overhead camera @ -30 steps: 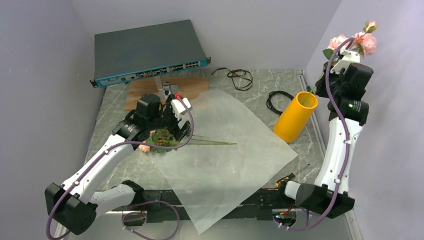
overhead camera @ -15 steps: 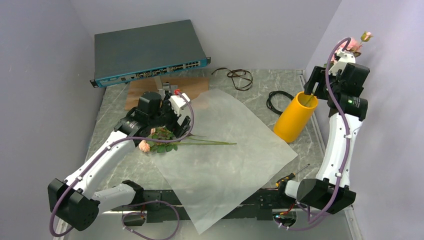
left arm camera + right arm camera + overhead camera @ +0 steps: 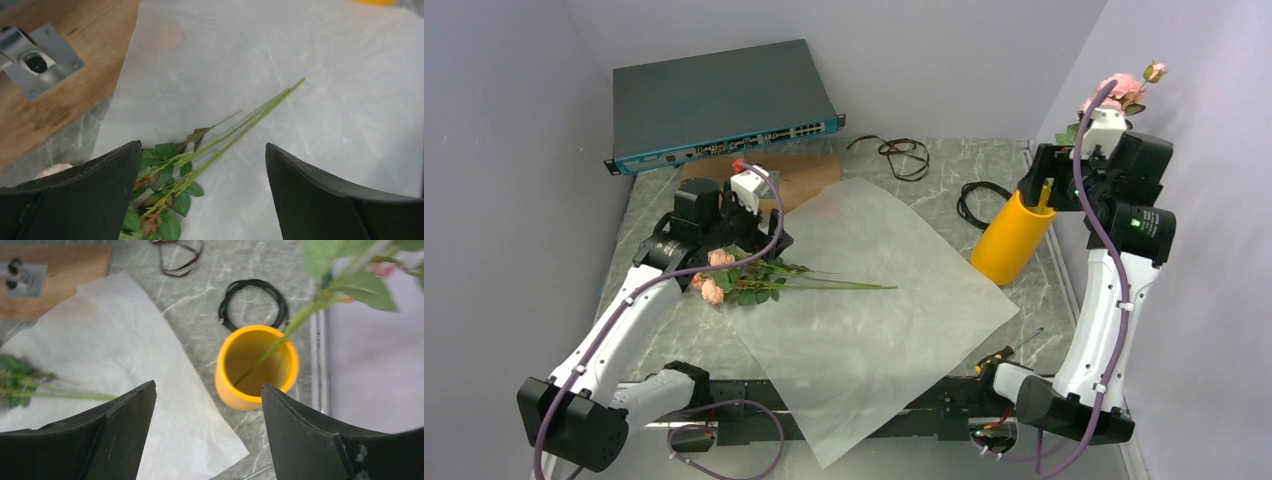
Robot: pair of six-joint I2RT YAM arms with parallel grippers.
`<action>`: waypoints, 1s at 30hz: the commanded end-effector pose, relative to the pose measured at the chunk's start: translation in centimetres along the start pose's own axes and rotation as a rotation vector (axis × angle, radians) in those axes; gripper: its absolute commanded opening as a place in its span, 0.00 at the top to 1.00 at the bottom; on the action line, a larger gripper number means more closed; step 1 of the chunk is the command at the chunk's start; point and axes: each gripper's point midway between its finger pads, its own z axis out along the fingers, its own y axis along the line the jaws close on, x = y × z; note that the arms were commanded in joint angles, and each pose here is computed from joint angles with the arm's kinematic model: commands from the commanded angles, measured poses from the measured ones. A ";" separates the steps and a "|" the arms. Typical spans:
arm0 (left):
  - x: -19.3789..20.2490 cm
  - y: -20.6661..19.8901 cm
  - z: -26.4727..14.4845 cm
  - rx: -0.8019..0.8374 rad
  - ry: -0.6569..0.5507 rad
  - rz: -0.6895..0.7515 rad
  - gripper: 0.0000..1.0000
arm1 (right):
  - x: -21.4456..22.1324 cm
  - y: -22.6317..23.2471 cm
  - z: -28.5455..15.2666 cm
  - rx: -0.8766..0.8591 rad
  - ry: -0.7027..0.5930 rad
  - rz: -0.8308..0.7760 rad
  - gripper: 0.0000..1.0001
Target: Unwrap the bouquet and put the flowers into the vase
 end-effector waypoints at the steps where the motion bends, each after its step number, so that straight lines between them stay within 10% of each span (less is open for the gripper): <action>1: -0.8 -0.4 -1.5 0.028 -0.049 -0.173 0.01 | -0.1 4.9 -1.1 -0.190 0.001 -0.126 0.21; 13: 1.7 3.8 -6.1 -0.112 -0.137 -0.553 0.01 | 2.4 21.3 5.0 -0.613 0.121 -0.554 0.26; 30: 4.2 7.2 -13.7 -0.377 -0.293 -0.866 0.02 | 20.8 41.0 11.7 -0.932 0.384 -1.051 0.40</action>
